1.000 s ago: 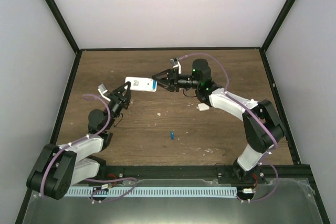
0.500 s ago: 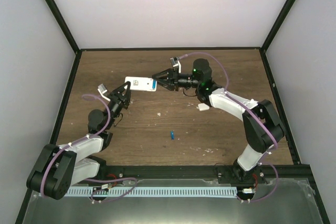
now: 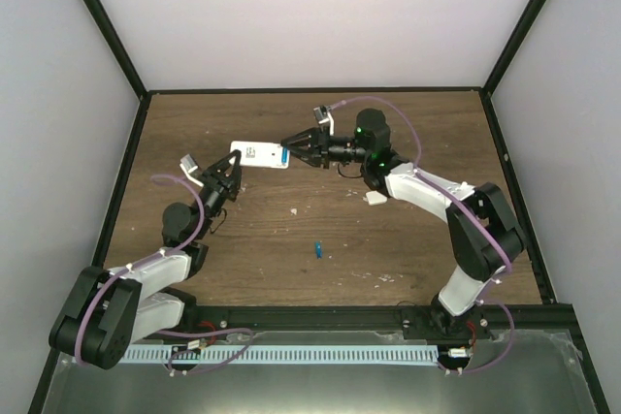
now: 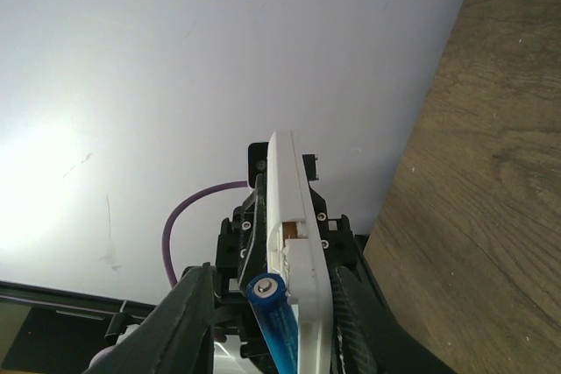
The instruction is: Load the batteries into the remote control
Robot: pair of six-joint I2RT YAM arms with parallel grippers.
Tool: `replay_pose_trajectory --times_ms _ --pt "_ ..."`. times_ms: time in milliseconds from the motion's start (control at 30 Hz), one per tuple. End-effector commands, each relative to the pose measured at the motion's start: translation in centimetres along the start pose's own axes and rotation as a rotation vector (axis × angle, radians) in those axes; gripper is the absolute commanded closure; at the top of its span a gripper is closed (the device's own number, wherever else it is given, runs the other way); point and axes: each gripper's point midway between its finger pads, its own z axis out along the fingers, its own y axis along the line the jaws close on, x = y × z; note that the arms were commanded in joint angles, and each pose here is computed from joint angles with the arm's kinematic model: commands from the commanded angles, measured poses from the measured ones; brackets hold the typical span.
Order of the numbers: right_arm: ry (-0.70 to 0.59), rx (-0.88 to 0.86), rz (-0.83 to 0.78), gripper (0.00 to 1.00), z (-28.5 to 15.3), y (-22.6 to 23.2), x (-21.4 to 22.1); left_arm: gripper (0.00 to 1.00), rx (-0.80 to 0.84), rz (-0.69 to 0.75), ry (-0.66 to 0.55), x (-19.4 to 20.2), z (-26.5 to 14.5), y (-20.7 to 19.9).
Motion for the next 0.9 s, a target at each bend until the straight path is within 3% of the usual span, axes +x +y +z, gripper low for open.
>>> replay_pose_trajectory --times_ms 0,867 --pt "0.026 -0.059 -0.075 0.74 0.7 2.5 0.0 1.0 0.029 0.024 0.004 0.1 -0.2 -0.6" --pt "0.06 0.034 -0.151 0.85 1.0 1.0 2.2 1.0 0.03 0.012 -0.054 -0.8 -0.6 -1.0"
